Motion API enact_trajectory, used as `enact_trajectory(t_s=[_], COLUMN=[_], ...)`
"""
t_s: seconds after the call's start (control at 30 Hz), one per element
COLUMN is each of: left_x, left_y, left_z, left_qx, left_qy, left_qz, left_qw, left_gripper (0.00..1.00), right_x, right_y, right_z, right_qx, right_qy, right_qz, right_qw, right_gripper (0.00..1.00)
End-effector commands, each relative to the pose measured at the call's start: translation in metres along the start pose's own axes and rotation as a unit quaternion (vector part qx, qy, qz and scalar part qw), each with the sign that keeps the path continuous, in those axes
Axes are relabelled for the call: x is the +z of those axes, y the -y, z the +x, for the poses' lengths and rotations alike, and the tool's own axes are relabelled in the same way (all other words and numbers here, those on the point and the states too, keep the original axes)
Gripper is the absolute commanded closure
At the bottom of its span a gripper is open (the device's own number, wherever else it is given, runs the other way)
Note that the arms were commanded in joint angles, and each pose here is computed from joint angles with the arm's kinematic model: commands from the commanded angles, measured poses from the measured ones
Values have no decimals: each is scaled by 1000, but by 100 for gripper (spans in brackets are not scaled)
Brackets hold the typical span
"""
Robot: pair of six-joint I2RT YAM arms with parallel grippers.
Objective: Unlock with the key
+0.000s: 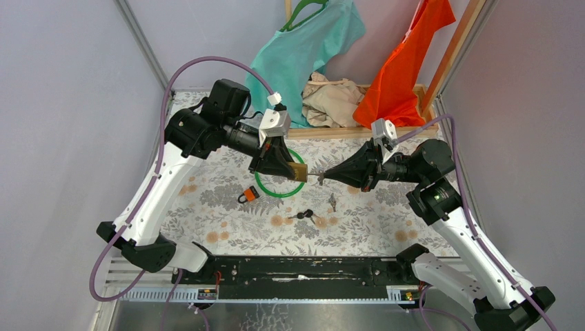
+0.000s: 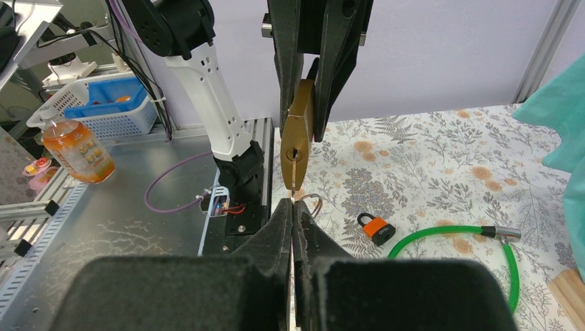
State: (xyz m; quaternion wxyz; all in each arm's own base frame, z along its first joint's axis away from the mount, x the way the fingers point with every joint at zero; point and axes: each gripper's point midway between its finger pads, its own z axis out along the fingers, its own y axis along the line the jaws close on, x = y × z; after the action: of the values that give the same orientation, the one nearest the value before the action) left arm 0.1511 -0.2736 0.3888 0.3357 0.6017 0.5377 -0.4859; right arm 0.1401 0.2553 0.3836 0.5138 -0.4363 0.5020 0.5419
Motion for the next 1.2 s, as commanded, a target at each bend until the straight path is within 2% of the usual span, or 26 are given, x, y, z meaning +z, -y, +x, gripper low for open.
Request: enact_trajectory(t_s=[0.0, 0.47, 1.17], left_x=[-5, 0, 0], left_y=[6, 2, 5], left_z=[-27, -30, -29], left_qx=[53, 33, 42], left_qy=[32, 44, 46], left_qz=[-1, 7, 10], left_qw=[998, 998, 998], left_gripper=[100, 100, 100], right_x=[0, 2, 1], right_y=[-5, 3, 11], right_z=[-14, -14, -12], right_qx=[-25, -16, -5], right_qy=[21, 36, 31], right_qz=[-7, 8, 38], right_qw=[999, 999, 999], right_gripper=[100, 100, 100])
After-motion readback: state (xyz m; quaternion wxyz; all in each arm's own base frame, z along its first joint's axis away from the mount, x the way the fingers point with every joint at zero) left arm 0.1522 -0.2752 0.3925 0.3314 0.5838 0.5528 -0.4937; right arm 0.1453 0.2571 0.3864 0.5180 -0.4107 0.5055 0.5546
